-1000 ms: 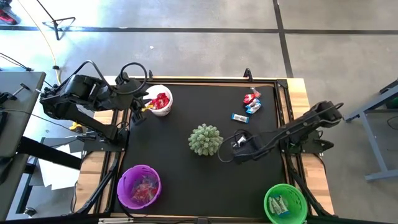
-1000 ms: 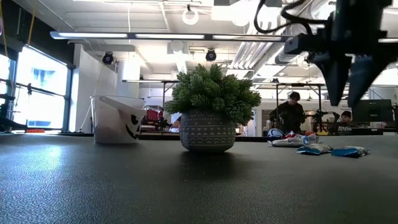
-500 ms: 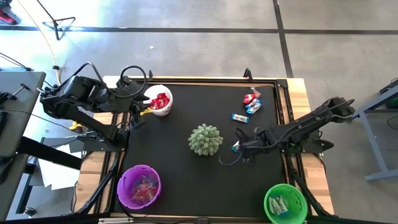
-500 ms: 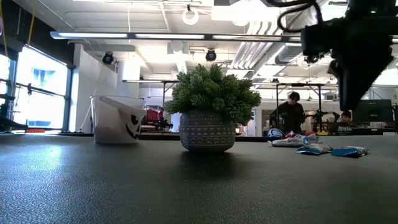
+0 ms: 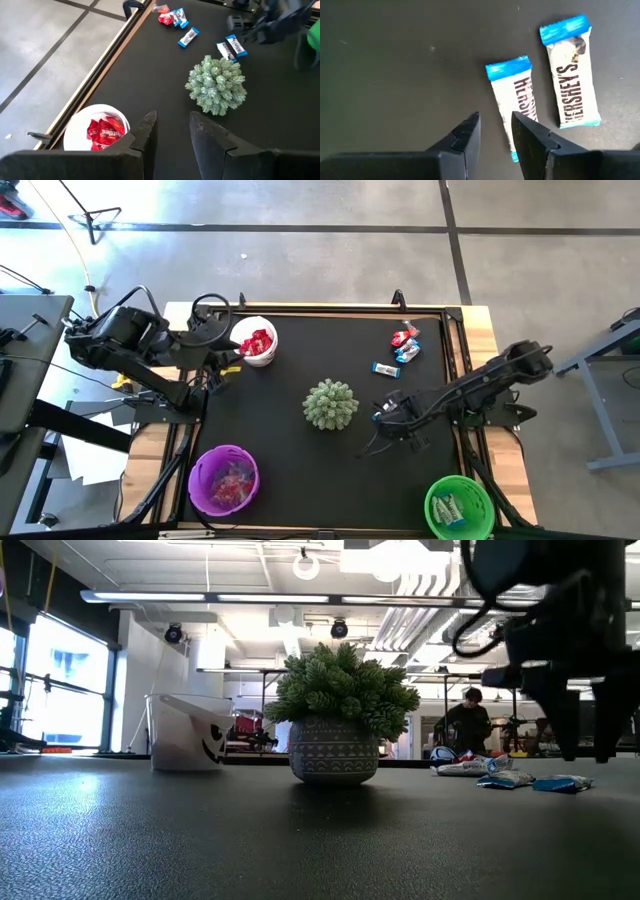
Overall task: Organize candy in baskets
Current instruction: Put the white chocolate bar into the green bucket
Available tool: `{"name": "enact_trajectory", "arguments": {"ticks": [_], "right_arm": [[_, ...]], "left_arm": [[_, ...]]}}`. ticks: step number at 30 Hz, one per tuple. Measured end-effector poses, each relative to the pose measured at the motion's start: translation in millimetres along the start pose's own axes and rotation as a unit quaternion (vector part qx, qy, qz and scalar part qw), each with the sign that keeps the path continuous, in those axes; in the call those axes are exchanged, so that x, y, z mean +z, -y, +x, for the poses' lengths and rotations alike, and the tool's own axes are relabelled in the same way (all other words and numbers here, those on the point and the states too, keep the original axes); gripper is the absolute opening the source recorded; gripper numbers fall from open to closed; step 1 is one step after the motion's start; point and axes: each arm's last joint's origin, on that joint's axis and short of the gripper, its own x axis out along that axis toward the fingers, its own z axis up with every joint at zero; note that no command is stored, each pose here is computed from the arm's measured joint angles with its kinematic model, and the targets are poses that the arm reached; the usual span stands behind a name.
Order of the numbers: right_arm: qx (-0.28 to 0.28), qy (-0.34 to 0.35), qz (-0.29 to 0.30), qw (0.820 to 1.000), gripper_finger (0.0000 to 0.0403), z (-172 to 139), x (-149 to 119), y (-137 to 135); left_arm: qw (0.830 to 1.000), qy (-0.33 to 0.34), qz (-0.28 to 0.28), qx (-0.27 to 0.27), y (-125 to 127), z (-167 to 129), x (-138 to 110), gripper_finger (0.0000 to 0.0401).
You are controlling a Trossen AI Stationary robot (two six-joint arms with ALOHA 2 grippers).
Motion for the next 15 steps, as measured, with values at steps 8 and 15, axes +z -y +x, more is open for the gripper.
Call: {"name": "enact_trajectory", "arguments": {"ticks": [8,15], "right_arm": [[-0.022,-0.037,0.021,0.999,0.0105,18.6,3.0,18.1],[0.013,-0.043,0.038,0.998,0.0105,26.4,4.6,24.3]], "left_arm": [[1.0,0.002,0.002,-0.004,2.0,-1.2,-0.6,0.0101],[1.0,0.002,-0.003,-0.004,1.9,-1.2,-0.7,0.0101]]}}
